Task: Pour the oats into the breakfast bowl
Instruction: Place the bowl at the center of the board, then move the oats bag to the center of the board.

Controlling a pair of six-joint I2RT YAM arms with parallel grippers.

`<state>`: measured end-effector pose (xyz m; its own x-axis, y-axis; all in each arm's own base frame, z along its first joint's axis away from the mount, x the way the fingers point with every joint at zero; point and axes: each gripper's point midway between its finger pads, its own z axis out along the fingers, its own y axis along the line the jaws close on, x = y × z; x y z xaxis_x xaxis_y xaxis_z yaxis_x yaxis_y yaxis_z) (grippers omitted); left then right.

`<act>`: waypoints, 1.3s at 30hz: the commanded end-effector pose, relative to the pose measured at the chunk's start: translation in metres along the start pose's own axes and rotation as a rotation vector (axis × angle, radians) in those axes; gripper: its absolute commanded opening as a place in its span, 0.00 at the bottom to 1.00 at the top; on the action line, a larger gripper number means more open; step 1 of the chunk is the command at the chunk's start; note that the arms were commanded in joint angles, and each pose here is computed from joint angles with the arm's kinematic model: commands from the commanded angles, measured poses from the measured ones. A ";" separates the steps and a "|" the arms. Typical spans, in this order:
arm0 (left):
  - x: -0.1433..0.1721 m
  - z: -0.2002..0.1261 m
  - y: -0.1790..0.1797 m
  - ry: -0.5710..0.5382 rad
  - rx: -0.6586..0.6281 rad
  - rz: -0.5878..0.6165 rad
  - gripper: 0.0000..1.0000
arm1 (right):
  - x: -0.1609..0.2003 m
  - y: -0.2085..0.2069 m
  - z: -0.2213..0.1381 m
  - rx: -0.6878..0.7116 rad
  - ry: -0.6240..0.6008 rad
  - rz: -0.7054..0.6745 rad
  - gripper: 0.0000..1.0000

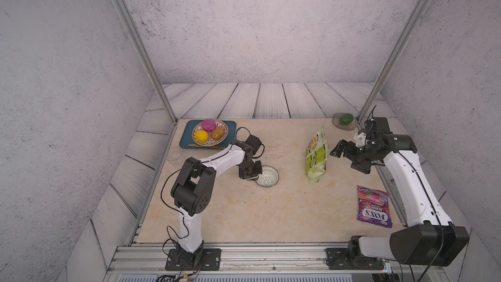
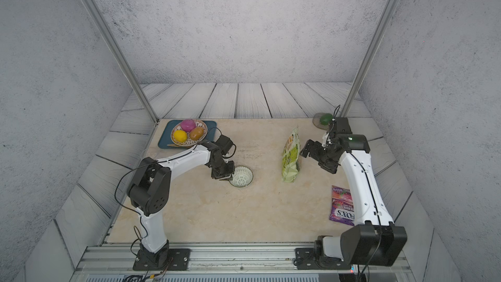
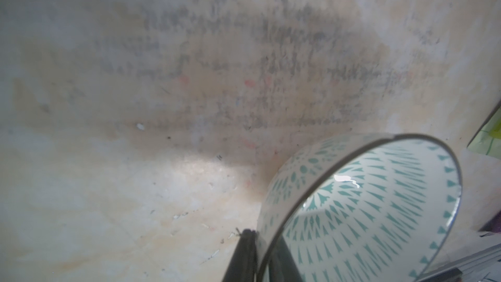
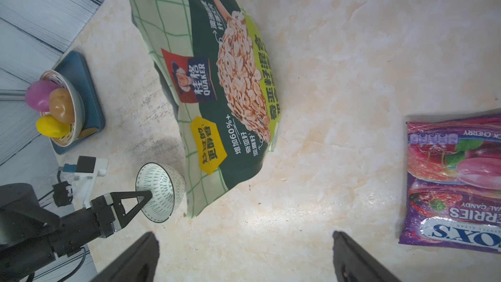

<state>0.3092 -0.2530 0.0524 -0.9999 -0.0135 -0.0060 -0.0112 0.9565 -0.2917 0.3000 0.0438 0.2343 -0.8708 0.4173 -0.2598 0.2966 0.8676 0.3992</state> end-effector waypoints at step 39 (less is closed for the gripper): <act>-0.045 -0.139 -0.084 -0.379 0.378 0.016 0.85 | 0.029 0.087 0.033 -0.006 0.133 -0.238 0.00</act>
<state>0.3469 -0.2743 0.2012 -0.9206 -0.1411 -0.3640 0.0831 0.8403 -0.5358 0.3229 0.1292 0.2152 -0.9684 0.1365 -0.2088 0.0761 0.9587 0.2741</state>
